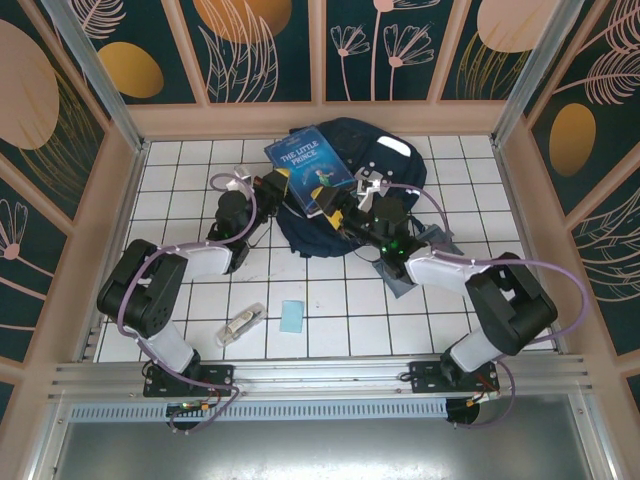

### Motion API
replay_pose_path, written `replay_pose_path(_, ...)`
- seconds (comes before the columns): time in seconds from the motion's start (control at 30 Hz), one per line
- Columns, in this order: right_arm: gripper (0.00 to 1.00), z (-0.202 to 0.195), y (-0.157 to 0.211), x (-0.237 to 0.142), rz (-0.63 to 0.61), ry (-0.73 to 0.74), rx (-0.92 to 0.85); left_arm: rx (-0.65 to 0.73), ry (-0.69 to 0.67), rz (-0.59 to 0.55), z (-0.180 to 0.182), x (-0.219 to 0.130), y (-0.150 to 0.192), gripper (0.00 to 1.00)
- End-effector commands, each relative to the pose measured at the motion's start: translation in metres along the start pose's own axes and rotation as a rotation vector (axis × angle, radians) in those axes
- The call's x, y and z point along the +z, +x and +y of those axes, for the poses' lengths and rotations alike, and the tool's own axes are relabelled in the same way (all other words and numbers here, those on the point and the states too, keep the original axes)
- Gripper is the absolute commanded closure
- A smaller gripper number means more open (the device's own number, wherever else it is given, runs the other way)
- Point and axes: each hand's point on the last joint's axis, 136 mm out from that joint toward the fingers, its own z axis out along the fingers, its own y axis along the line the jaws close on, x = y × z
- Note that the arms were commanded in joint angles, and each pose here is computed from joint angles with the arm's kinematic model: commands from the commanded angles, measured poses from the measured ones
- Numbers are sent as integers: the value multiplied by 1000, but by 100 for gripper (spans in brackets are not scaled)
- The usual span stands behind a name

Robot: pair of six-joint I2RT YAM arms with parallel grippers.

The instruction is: Pack the student bag

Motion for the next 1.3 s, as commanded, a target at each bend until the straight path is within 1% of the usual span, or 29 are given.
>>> replay_pose_path(0.0,1,19,-14,0,-67,-128,23,-68,165,-6,-39,-5,3,100)
replay_pose_path(0.07,1,20,-18,0,-81,-149,22,-79,168,19,-39,-5,10,100)
replay_pose_path(0.17,3,19,-22,1,-96,-151,18,-87,160,16,-36,-8,11,100)
replay_pose_path(0.23,8,20,-25,0,-112,-146,7,-81,153,13,-35,-10,11,100)
replay_pose_path(0.27,12,19,-27,0,-123,-138,3,-78,147,15,-34,-10,12,100)
replay_pose_path(0.33,27,19,-32,-2,-144,-130,-7,-76,135,22,-32,-10,14,100)
replay_pose_path(0.43,55,19,-38,-2,-157,-126,-16,-78,126,35,-28,-12,18,100)
replay_pose_path(0.5,83,16,-40,0,-154,-111,-19,-79,117,40,-24,-13,20,100)
replay_pose_path(0.53,94,15,-41,0,-156,-102,-22,-75,113,44,-23,-13,21,100)
replay_pose_path(0.57,100,13,-43,0,-159,-89,-28,-65,112,49,-23,-12,22,100)
replay_pose_path(0.6,100,11,-45,-2,-162,-72,-37,-45,105,60,-23,-11,24,96)
replay_pose_path(0.63,100,8,-49,-4,-169,-57,-46,-16,93,69,-23,-10,25,80)
replay_pose_path(0.67,100,5,-54,-9,-185,-36,-59,27,51,74,-17,-8,25,54)
replay_pose_path(0.7,100,5,-58,-15,-194,-19,-76,67,-14,73,-7,-7,25,33)
replay_pose_path(0.73,100,2,-66,-22,-212,6,-91,109,-59,56,-2,-8,21,22)
replay_pose_path(0.77,100,-2,-76,-32,-234,39,-114,169,-103,38,2,-10,17,15)
replay_pose_path(0.8,100,-2,-85,-42,-250,71,-141,243,-140,24,4,-10,13,13)
replay_pose_path(0.9,100,-4,-104,-73,-293,185,-231,446,-271,28,10,-2,2,12)
replay_pose_path(0.97,100,-7,-115,-94,-317,280,-293,540,-338,47,15,6,-3,11)
replay_pose_path(1.0,100,-6,-121,-106,-334,325,-327,578,-375,66,24,9,-5,11)
replay_pose_path(1.03,100,-7,-126,-118,-347,367,-355,618,-374,81,18,20,-8,12)
replay_pose_path(1.1,100,-8,-135,-140,-377,438,-391,664,-437,130,34,34,-13,14)
replay_pose_path(1.17,100,-8,-143,-160,-407,493,-411,702,-499,188,54,50,-18,18)
replay_pose_path(1.27,100,-12,-151,-187,-455,566,-421,738,-557,285,81,71,-20,26)
